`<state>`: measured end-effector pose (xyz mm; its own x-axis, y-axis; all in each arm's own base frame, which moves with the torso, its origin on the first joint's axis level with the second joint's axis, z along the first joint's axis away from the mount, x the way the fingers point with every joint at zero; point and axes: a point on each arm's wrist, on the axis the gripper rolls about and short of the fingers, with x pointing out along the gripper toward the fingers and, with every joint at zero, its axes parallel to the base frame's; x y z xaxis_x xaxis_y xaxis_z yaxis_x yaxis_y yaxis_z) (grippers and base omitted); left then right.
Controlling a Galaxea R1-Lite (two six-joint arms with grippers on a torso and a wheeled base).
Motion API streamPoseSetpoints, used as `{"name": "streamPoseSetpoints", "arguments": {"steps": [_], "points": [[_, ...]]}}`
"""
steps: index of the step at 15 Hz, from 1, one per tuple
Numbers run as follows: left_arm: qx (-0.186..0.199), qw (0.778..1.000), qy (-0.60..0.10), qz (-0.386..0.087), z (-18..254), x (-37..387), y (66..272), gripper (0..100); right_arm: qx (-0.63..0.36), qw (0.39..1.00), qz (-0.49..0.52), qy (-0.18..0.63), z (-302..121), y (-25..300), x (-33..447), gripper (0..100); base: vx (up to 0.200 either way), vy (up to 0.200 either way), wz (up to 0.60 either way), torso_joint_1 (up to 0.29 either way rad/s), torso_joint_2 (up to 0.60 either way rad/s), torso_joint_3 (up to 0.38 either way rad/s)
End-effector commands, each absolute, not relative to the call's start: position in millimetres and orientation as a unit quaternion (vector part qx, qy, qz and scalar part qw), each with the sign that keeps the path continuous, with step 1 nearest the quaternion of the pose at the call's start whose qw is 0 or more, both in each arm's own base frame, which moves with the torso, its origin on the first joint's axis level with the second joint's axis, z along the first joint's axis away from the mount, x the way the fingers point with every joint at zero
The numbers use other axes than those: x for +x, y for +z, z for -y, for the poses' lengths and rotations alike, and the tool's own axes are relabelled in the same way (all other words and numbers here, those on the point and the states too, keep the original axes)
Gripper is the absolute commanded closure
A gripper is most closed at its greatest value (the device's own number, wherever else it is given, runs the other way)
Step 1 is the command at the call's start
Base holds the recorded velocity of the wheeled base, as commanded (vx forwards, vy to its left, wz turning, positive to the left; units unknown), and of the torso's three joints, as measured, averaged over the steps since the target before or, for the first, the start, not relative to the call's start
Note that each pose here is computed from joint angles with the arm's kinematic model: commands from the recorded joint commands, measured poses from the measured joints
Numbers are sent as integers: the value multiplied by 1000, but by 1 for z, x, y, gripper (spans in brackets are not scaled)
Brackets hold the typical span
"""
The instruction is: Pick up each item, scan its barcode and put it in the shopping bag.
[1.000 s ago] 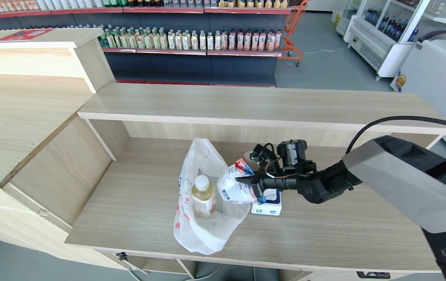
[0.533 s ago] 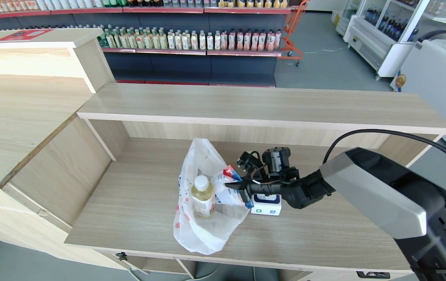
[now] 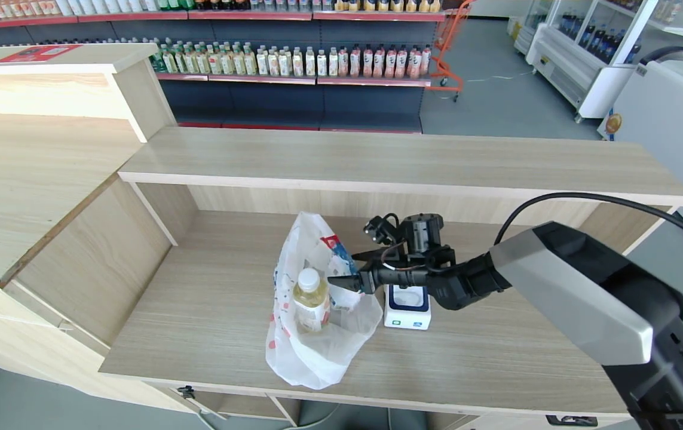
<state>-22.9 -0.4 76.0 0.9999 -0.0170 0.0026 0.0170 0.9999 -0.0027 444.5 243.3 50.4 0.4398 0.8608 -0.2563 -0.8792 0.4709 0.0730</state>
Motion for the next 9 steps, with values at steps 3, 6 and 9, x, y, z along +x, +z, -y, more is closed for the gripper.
{"name": "streamPoseSetpoints", "arguments": {"steps": [3,6,9], "points": [[-2,1000,-8,2,0,-23,76,0,48,848,-117,514,-242,108,440,0,0,0,0,0,0,0],[-2,1000,-8,2,0,-23,76,0,97,848,-116,508,-232,148,427,0,0,0,0,0,0,0],[-2,1000,-9,2,0,-23,76,0,103,865,-146,469,-179,164,398,0,0,0,0,0,0,0]]}}
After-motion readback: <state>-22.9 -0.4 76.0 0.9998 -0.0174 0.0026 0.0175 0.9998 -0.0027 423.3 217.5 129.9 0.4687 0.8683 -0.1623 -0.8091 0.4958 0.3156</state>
